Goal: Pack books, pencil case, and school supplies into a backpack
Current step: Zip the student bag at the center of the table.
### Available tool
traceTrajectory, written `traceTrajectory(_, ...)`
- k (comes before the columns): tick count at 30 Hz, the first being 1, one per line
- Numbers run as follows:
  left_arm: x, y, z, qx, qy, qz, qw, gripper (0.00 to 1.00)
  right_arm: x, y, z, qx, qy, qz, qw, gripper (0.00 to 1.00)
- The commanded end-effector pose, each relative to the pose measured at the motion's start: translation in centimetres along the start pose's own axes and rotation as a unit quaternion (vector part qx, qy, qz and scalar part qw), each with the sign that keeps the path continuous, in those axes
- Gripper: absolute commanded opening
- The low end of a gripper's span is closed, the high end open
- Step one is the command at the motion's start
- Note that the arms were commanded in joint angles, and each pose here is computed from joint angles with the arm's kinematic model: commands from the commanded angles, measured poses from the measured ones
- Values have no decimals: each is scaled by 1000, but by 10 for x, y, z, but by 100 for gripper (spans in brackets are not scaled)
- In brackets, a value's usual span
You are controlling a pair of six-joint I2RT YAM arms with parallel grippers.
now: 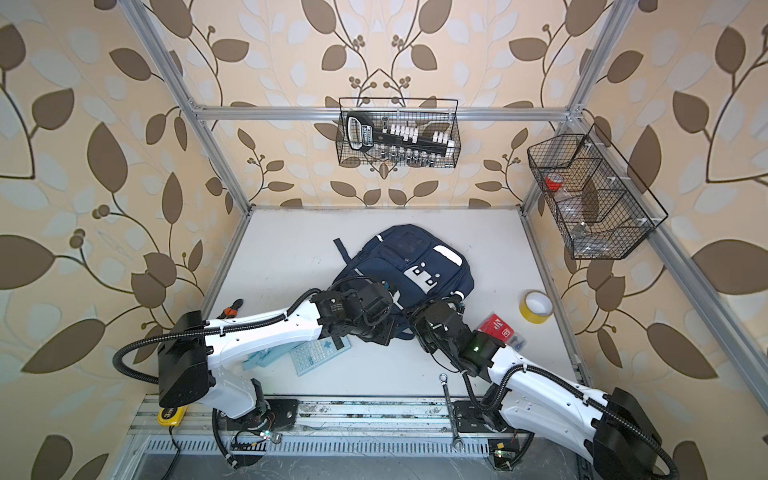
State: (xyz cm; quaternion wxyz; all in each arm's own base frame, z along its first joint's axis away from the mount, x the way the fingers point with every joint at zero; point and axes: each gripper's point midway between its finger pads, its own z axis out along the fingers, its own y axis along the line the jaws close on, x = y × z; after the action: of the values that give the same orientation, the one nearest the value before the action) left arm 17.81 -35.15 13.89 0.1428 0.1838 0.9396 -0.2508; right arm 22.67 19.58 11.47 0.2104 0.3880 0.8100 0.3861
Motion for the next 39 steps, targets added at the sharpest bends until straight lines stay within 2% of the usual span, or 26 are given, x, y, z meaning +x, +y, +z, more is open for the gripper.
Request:
traceTrajectory(1, -20, -31, -21, 40, -36, 18, 998, 0, -13, -19, 12, 19, -27, 40, 999, 70)
traceTrajectory(4, -22, -40, -26, 60, -43, 24, 997, 0, -12, -9, 32, 0, 0, 38, 999, 69)
traceTrajectory(6, -23, -43, -28, 64, -44, 28, 997, 0, -19, 11, 43, -22, 2, 16, 1000, 59)
traceTrajectory(7, -23, -43, -29, 62, -46, 30, 997, 0, -21, 15, 47, -12, 0, 5, 1000, 44)
traceTrajectory(8, -23, -41, -29, 56, -47, 32, 997, 0, -26, 26, 48, -17, -8, -12, 1000, 19)
traceTrajectory(9, -24, -37, -29, 46, -49, 33, 997, 0, -31, 29, 47, -8, -21, -22, 1000, 5)
traceTrajectory(10, -25, -30, -29, 27, -52, 35, 998, 0, -40, 31, 44, 2, -37, -29, 999, 0)
traceTrajectory(12, -23, -7, -27, -34, -49, 31, 998, 0, -65, 34, 36, 8, -67, -36, 997, 0)
traceTrajectory(14, -13, 21, -21, -90, -35, 26, 995, 0, -107, 29, 24, 22, -104, -36, 994, 0)
traceTrajectory(17, 12, 52, -15, -125, -13, -5, 992, 0, -170, 14, 7, 45, -140, -29, 989, 0)
traceTrajectory(20, 31, 80, -22, -149, -9, -33, 988, 0, -203, 6, 8, 56, -133, -34, 989, 0)
traceTrajectory(27, 38, 154, -49, -192, -11, -119, 974, 0, -233, -6, 18, 65, -123, -45, 989, 0)
traceTrajectory(32, 41, 189, -43, -206, 7, -164, 965, 0, -259, -15, 5, 62, -142, -32, 987, 0)
traceTrajectory(36, 30, 219, -40, -240, -10, -198, 950, 0, -265, -20, 5, 64, -134, -39, 988, 0)
traceTrajectory(39, 16, 227, -46, -244, -36, -210, 946, 0, -260, -21, 8, 53, -118, -44, 991, 0)
